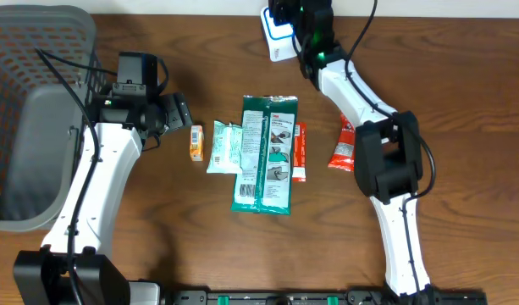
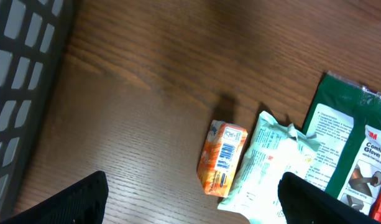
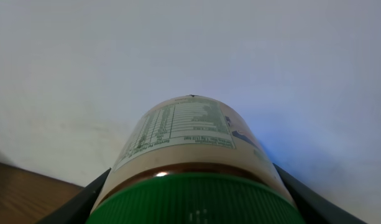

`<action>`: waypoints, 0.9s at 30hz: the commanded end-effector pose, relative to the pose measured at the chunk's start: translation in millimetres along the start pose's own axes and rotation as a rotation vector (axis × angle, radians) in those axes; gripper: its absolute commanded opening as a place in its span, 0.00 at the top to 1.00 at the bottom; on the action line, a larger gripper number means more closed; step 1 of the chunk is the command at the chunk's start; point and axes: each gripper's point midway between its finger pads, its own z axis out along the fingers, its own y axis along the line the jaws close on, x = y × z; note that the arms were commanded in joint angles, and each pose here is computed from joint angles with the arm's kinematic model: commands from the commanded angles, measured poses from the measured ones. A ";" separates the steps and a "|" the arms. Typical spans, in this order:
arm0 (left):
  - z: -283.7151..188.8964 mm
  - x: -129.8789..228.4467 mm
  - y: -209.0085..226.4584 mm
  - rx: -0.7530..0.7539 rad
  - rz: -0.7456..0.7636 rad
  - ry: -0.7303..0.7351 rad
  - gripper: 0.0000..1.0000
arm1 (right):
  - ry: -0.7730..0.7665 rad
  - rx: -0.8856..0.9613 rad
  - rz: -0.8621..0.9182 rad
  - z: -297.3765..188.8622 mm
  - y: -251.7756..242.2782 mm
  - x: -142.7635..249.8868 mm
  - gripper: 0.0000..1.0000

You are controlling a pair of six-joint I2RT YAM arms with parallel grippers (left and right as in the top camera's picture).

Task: Scan the item barcode
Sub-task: 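Hold the jar label under the white scanner with the right gripper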

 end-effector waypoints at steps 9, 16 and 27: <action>-5.4 -7.3 -0.3 0.001 -0.005 -0.022 0.12 | 0.020 0.008 -0.013 12.2 -0.5 39.5 0.97; -5.3 -7.2 -0.3 0.001 -0.005 -0.022 0.12 | -0.052 0.000 -0.011 11.9 1.4 22.0 0.95; -5.3 -7.2 -0.3 0.001 -0.005 -0.022 0.12 | -0.117 -0.090 -0.007 1.0 18.6 -24.3 0.98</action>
